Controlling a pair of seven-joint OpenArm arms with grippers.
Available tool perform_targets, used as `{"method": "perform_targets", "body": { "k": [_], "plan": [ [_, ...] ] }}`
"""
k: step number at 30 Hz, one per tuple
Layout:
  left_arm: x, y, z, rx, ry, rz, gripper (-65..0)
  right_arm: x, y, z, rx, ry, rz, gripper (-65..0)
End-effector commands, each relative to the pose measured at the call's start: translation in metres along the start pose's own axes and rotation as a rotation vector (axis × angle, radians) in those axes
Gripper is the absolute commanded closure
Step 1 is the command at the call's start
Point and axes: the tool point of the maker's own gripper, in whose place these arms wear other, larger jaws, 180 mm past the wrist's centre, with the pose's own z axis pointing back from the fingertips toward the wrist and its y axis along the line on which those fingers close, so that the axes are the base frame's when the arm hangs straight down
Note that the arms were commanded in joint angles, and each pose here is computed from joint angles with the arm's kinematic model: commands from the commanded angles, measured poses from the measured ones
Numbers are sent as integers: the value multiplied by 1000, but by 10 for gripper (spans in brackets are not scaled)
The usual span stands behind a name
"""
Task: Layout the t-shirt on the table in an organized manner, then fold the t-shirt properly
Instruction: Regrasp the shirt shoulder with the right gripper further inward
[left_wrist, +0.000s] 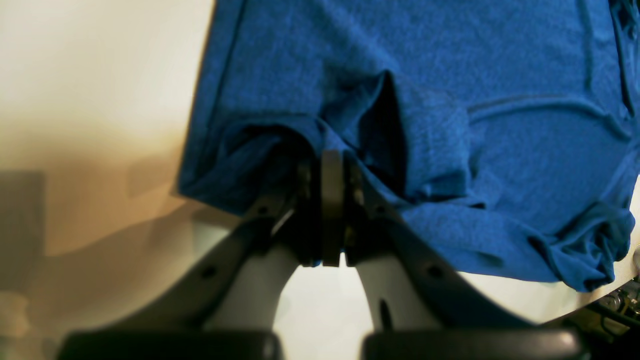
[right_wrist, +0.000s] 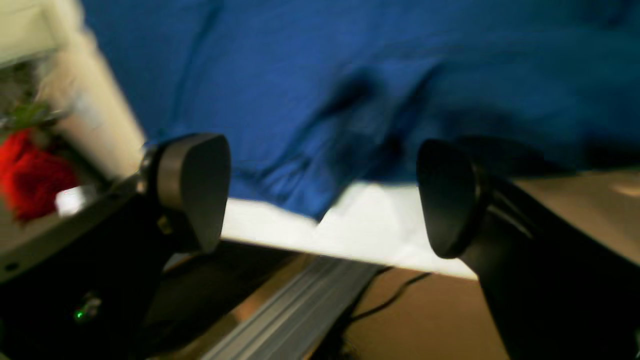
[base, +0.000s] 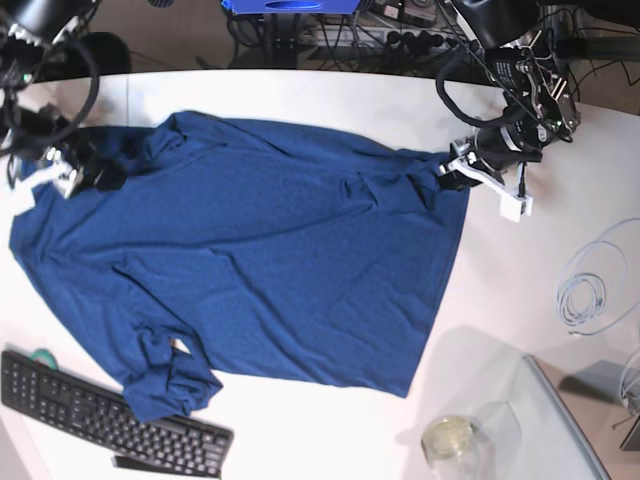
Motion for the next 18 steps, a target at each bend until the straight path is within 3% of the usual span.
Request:
{"method": "perform_targets", "body": {
  "k": [1, 4, 9, 18],
  "plan": [
    [14, -3, 3, -11, -41, -15, 0, -2, 0, 2, 13, -2, -3, -501],
    [14, -3, 3, -11, -40, -14, 0, -18, -2, -6, 22, 35, -33, -468],
    [14, -3, 3, -11, -41, -15, 0, -45, 15, -32, 56, 164, 17, -468],
    [11, -1, 3, -8, -35, -12, 0, -63, 20, -51, 81, 224, 1, -459]
  ]
}}
